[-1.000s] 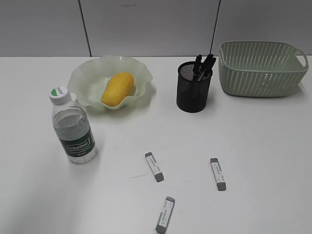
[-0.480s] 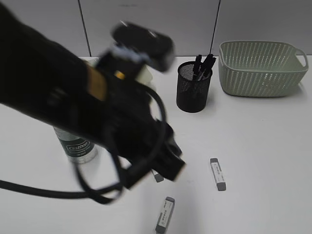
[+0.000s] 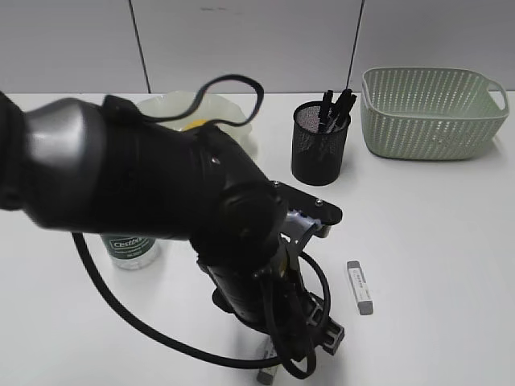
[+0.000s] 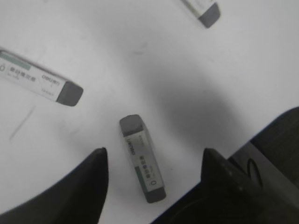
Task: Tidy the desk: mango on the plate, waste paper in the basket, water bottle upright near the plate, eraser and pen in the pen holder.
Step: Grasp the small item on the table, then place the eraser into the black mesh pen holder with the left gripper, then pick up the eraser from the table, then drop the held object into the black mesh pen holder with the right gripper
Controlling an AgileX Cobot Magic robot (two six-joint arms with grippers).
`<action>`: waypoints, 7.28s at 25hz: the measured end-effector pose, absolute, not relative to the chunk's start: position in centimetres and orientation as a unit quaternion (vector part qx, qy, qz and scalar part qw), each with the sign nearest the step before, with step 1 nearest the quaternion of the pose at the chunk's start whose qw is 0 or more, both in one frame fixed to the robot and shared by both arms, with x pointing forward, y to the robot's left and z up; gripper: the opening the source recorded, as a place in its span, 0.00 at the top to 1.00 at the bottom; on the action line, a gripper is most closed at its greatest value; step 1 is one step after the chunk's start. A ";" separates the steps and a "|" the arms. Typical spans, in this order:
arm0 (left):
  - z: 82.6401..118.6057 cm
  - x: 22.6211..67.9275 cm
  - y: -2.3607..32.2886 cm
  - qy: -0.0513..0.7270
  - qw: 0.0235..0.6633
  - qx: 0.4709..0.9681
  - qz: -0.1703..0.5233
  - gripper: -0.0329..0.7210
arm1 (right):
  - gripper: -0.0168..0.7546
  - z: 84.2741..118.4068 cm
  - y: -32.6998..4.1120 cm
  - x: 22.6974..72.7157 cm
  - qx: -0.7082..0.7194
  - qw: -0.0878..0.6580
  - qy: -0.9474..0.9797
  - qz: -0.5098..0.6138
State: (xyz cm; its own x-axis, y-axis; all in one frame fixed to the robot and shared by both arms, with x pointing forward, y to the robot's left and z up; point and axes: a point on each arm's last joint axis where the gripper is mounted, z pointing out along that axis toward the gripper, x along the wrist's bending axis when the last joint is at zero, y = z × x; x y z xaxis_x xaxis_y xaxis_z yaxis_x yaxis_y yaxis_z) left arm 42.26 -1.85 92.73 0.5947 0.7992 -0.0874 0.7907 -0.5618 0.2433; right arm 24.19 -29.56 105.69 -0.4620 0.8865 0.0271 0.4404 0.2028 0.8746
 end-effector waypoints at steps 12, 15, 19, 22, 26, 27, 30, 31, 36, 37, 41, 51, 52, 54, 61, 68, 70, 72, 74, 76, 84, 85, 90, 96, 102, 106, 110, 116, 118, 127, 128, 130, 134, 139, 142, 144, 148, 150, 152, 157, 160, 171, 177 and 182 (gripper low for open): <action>89.2 42.8 -2.1 0.470 0.097 0.877 0.034 0.43 | 0.52 105.7 -29.6 24.2 0.453 0.253 0.733 0.440; 88.6 42.8 -2.1 0.471 0.092 0.877 0.034 0.44 | 0.55 105.7 -29.6 24.2 0.453 0.254 0.733 0.440; 88.5 42.9 -2.1 0.467 0.090 0.879 0.038 0.57 | 0.58 105.7 -29.6 24.2 0.453 0.254 0.733 0.440; 88.6 43.0 -2.2 0.464 0.095 0.880 0.040 0.77 | 0.61 105.7 -29.6 24.2 0.453 0.254 0.733 0.440; 89.6 43.2 -2.8 0.461 0.146 0.874 0.036 0.77 | 0.62 105.7 -29.6 24.2 0.453 0.254 0.733 0.440; 90.6 43.4 -3.1 0.457 0.178 0.871 0.036 0.77 | 0.62 105.7 -29.6 24.2 0.453 0.254 0.733 0.440; 95.5 44.9 -3.6 0.413 0.318 0.851 0.063 0.77 | 0.62 105.7 -29.6 24.2 0.453 0.254 0.733 0.440; 97.3 45.8 -3.6 0.386 0.374 0.839 0.080 0.77 | 0.62 105.7 -29.6 24.2 0.453 0.254 0.733 0.440; 102.0 52.1 -1.3 0.298 0.594 0.735 0.136 0.77 | 0.62 105.7 -29.6 24.2 0.453 0.254 0.733 0.440; 102.2 53.6 -0.5 0.296 0.617 0.714 0.144 0.77 | 0.62 105.7 -29.6 24.2 0.453 0.254 0.733 0.440; 101.6 57.9 0.7 0.302 0.649 0.678 0.168 0.77 | 0.62 105.7 -29.6 24.1 0.452 0.254 0.732 0.441; 97.6 62.3 -2.2 0.312 0.622 0.696 0.178 0.77 | 0.62 105.7 -29.6 24.1 0.452 0.254 0.732 0.441; 97.2 62.5 -2.1 0.320 0.608 0.704 0.180 0.75 | 0.62 105.7 -29.6 24.1 0.452 0.254 0.732 0.441; 96.6 62.6 -2.0 0.331 0.587 0.716 0.182 0.64 | 0.62 105.7 -29.6 24.1 0.452 0.254 0.732 0.441; 97.8 62.5 -1.7 0.335 0.575 0.722 0.192 0.33 | 0.62 105.7 -29.6 24.1 0.452 0.254 0.732 0.441; 104.4 60.0 2.7 0.438 0.410 0.763 0.243 0.49 | 0.62 105.7 -29.6 24.1 0.452 0.254 0.732 0.441; 105.5 58.5 4.6 0.453 0.358 0.776 0.253 0.53 | 0.62 105.7 -29.6 24.1 0.452 0.254 0.732 0.441; 105.6 56.4 6.5 0.459 0.322 0.789 0.252 0.56 | 0.62 105.7 -29.6 24.1 0.452 0.254 0.732 0.441; 106.1 53.5 8.7 0.462 0.309 0.794 0.247 0.56 | 0.62 105.7 -29.6 24.1 0.452 0.254 0.732 0.441; 106.4 50.1 10.9 0.461 0.302 0.799 0.242 0.56 | 0.62 105.7 -29.6 24.1 0.452 0.254 0.732 0.441; 107.5 36.2 21.0 0.501 0.317 0.783 0.186 0.26 | 0.62 105.7 -29.6 24.1 0.452 0.254 0.732 0.441; 107.9 34.4 22.6 0.506 0.333 0.775 0.180 0.20 | 0.62 105.7 -29.6 24.1 0.452 0.254 0.732 0.441; 108.0 29.0 27.1 0.477 0.373 0.775 0.179 0.14 | 0.62 105.7 -29.6 24.2 0.452 0.255 0.732 0.441; 106.6 26.0 29.8 0.447 0.422 0.763 0.200 0.19 | 0.62 105.7 -29.6 24.2 0.452 0.255 0.732 0.441; 106.4 25.7 30.1 0.431 0.433 0.763 0.210 0.19 | 0.62 105.7 -29.6 24.2 0.452 0.255 0.732 0.441; 106.4 25.7 30.1 0.431 0.434 0.763 0.210 0.21 | 0.62 106.1 -29.4 24.5 0.452 0.256 0.731 0.443; 106.4 25.2 30.5 0.441 0.444 0.747 0.223 0.21 | 0.62 107.0 -27.6 27.9 0.460 0.243 0.743 0.421; 106.4 24.8 30.9 0.513 0.426 0.694 0.270 0.21 | 0.61 104.6 -21.9 37.4 0.504 0.133 0.792 0.317; 106.4 24.7 31.0 0.542 0.416 0.670 0.290 0.21 | 0.60 104.2 -19.8 40.3 0.501 0.103 0.802 0.309; 106.4 22.9 31.4 0.615 0.403 0.572 0.365 0.21 | 0.59 99.8 -8.1 48.8 0.429 0.020 0.871 0.238; 106.4 22.9 31.4 0.621 0.399 0.565 0.368 0.21 | 0.59 99.0 -7.1 49.3 0.424 0.013 0.876 0.228; 106.4 22.9 31.4 0.628 0.394 0.557 0.374 0.21 | 0.57 97.6 -5.4 50.1 0.417 0.000 0.885 0.210; 106.4 22.9 31.3 0.632 0.392 0.553 0.377 0.21 | 0.51 94.6 -3.2 51.7 0.421 -0.026 0.891 0.168; 106.4 22.9 31.3 0.632 0.392 0.553 0.377 0.21 | 0.49 91.4 -1.7 53.4 0.437 -0.040 0.890 0.123; 106.4 22.9 31.3 0.632 0.392 0.553 0.377 0.21 | 0.49 89.8 -1.5 54.1 0.442 -0.029 0.892 0.089; 106.4 22.9 31.3 0.632 0.392 0.553 0.377 0.21 | 0.49 89.1 -1.5 54.2 0.444 -0.027 0.892 0.081; 106.4 22.9 31.3 0.632 0.392 0.553 0.377 0.21 | 0.49 89.0 -0.8 53.8 0.438 -0.025 0.895 0.085; 106.4 22.9 31.3 0.632 0.392 0.553 0.377 0.21 | 0.49 89.1 -0.2 53.4 0.433 -0.022 0.897 0.088; 106.4 22.9 31.3 0.632 0.392 0.553 0.377 0.21 | 0.49 88.8 0.1 53.2 0.436 -0.011 0.896 0.084; 106.4 22.9 31.3 0.632 0.392 0.553 0.377 0.21 | 0.49 87.5 0.0 53.4 0.446 0.006 0.893 0.064; 106.4 22.9 31.3 0.632 0.392 0.553 0.377 0.21 | 0.51 87.4 0.1 53.5 0.448 0.008 0.891 0.067; 106.4 22.9 31.3 0.632 0.392 0.553 0.377 0.21 | 0.76 97.3 -2.0 55.6 0.437 0.146 0.849 0.259; 106.4 22.9 31.3 0.632 0.392 0.553 0.377 0.21 | 0.76 103.6 -8.6 59.3 0.410 0.265 0.738 0.467; 106.4 22.9 31.3 0.632 0.392 0.553 0.377 0.21 | 0.76 101.3 -12.4 63.1 0.438 0.289 0.686 0.504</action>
